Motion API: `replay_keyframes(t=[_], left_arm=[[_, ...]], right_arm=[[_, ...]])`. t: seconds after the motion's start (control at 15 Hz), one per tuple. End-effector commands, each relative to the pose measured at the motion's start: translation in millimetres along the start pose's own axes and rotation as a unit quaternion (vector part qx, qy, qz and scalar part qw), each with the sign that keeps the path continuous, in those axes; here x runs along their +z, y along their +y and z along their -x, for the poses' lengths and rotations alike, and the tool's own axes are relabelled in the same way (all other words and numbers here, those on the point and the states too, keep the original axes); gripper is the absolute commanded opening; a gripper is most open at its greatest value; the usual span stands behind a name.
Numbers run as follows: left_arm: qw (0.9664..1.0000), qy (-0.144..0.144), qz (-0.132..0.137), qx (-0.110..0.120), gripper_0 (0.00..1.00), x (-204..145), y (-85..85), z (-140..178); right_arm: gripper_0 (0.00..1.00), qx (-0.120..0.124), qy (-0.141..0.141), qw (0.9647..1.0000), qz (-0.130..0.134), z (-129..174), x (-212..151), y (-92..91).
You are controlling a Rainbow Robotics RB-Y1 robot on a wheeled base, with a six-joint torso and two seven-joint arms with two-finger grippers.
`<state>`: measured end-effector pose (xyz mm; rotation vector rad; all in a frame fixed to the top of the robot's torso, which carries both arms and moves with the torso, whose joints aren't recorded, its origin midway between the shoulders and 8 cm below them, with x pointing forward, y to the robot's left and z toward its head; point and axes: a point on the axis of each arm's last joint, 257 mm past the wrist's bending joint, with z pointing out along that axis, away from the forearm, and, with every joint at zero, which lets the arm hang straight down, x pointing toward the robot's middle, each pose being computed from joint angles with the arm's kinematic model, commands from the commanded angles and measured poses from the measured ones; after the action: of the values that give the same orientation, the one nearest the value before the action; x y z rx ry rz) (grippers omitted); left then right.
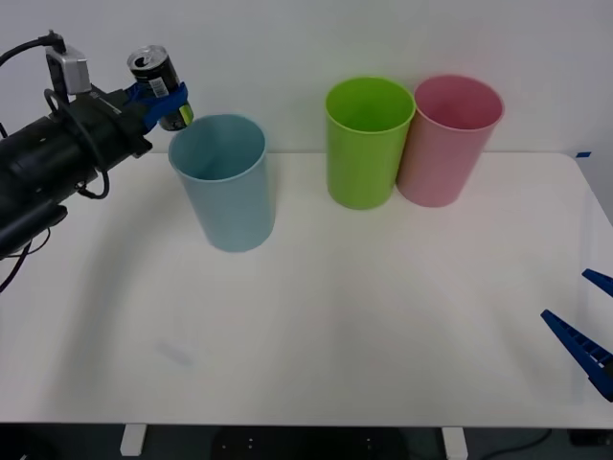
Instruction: Grasp the object on the table and drop it into the matching bin: aluminum can to the light blue bin, PET bottle to the pink bin.
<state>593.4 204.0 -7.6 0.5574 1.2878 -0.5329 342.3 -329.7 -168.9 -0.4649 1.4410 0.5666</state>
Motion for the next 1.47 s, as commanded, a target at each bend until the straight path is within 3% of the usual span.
replay_keyframes(t=[0.07,0.87,0.93,1.0,1.07,1.47], left_arm=[[0.9999,0.010,-0.008,0.003,0.00,16.9,-2.4,-3.6],[0.9998,0.012,-0.019,0.004,0.03,29.4,-15.9,-8.4],[0.9997,0.012,-0.019,0.004,0.08,29.4,-15.9,-8.4],[0.9997,0.011,-0.019,0.005,0.61,29.4,-16.0,-8.1],[0.9997,0.012,-0.020,0.009,1.00,29.9,-17.2,-8.9],[0.9996,0.009,-0.024,0.011,1.00,31.0,-20.6,-8.4]], right_arm=[[1.00,0.000,0.000,1.0000,0.000,0.0,0.0,0.0],[1.00,0.000,0.000,1.0000,0.000,0.0,0.0,0.0],[1.00,0.000,0.000,1.0000,0.000,0.0,0.0,0.0],[1.00,0.000,0.000,1.0000,0.000,0.0,0.0,0.0],[1.00,0.000,0.000,1.0000,0.000,0.0,0.0,0.0],[1.00,0.000,0.000,1.0000,0.000,0.0,0.0,0.0]])
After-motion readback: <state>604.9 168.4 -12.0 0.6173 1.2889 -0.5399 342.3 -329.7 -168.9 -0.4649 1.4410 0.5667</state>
